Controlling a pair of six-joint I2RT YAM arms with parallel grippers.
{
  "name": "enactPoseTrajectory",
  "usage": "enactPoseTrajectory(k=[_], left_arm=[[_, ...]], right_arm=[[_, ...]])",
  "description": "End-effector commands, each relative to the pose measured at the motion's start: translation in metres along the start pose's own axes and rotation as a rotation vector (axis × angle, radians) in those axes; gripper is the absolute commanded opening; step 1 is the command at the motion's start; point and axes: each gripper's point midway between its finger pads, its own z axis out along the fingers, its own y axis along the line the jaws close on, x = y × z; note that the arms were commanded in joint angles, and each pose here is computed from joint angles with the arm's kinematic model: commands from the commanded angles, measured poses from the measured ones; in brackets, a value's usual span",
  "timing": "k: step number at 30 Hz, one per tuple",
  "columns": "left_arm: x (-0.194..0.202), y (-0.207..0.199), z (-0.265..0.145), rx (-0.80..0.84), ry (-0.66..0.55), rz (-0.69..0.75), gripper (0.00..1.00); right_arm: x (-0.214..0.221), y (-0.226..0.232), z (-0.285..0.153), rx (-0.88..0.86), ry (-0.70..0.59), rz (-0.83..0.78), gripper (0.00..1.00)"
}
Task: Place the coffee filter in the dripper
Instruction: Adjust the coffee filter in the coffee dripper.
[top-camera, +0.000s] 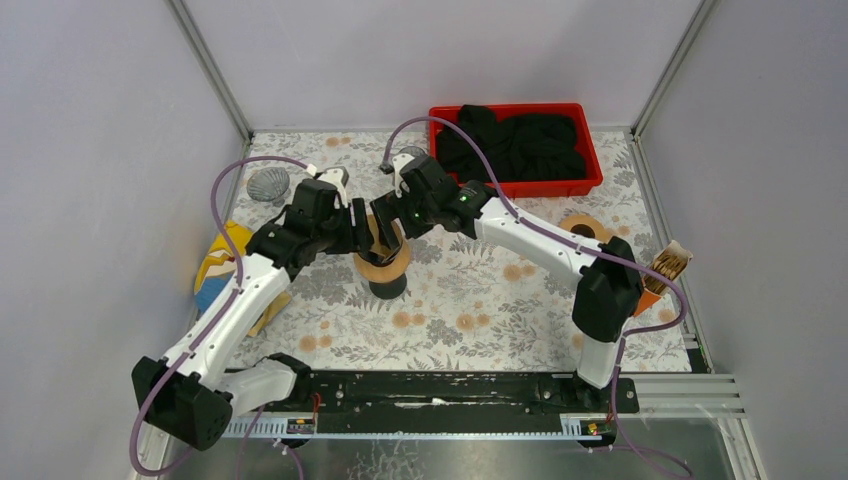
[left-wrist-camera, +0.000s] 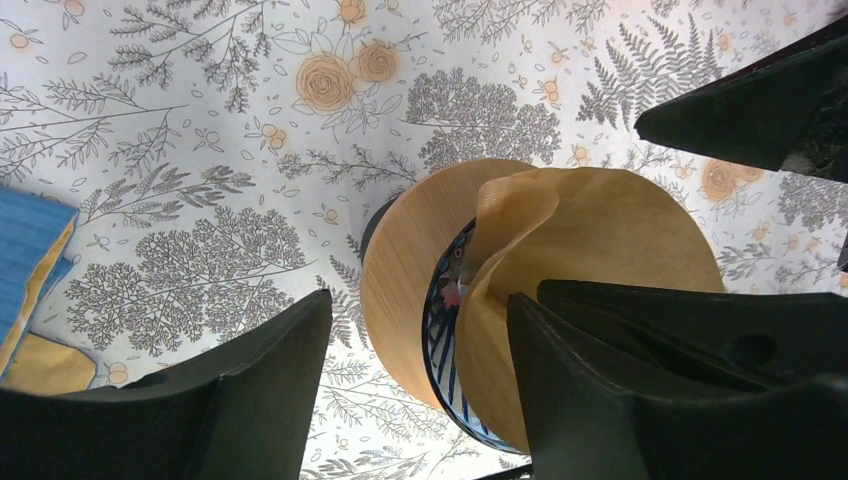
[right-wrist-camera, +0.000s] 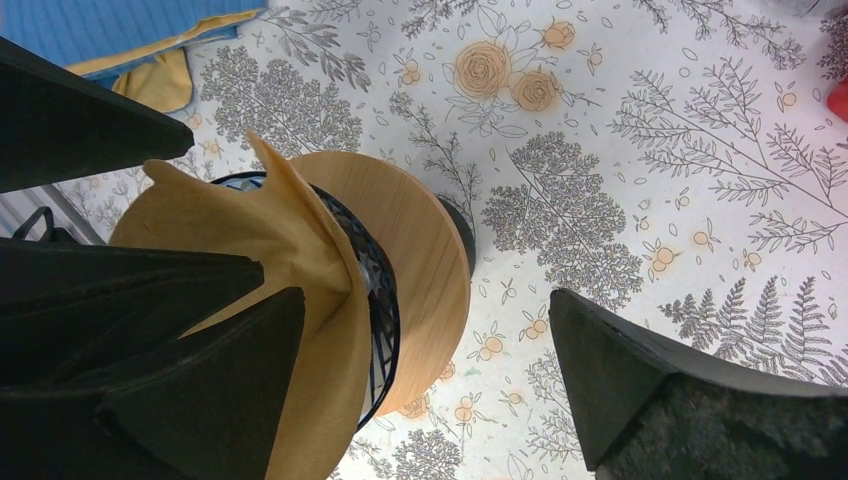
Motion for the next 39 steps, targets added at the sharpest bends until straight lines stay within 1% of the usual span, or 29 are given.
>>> enactPoseTrajectory(k=[1, 5, 12, 18, 24, 30, 33, 35, 39], left_arm=[[-0.028, -0.008, -0.012, 0.034, -0.117, -0.035, 0.73], [-0.033, -0.007, -0.018, 0.033, -0.15, -0.047, 0.75], [-0.031, -0.012, -0.018, 0.062, -0.142, -0.058, 0.77], [-0.018, -0.022, -0.005, 0.114, -0.064, -0.063, 0.77], [0.006, -0.011, 0.004, 0.072, 0.036, -0.049, 0.77], [0.021, 0.006, -0.001, -0.012, 0.091, -0.023, 0.7], [0.029, 0.011, -0.001, -0.033, 0.125, -0.022, 0.66], [0.031, 0.011, -0.001, -0.03, 0.13, -0.025, 0.64], [0.031, 0.017, -0.001, -0.061, 0.133, -0.012, 0.61]], right_arm=[[-0.036, 0.015, -0.031, -0.061, -0.132, -0.018, 0.99], [-0.04, 0.017, -0.035, -0.072, -0.149, -0.022, 1.0], [-0.051, 0.012, -0.046, -0.038, -0.196, -0.033, 1.0], [-0.037, -0.005, -0.033, 0.038, -0.155, -0.038, 1.0], [-0.025, -0.015, -0.019, 0.078, -0.112, -0.039, 0.99], [-0.02, -0.034, -0.016, 0.155, -0.092, -0.039, 0.99], [-0.016, -0.039, -0.013, 0.168, -0.078, -0.029, 0.99], [-0.016, -0.038, -0.013, 0.161, -0.077, -0.025, 0.99], [-0.017, -0.04, -0.014, 0.169, -0.078, -0.027, 0.99]])
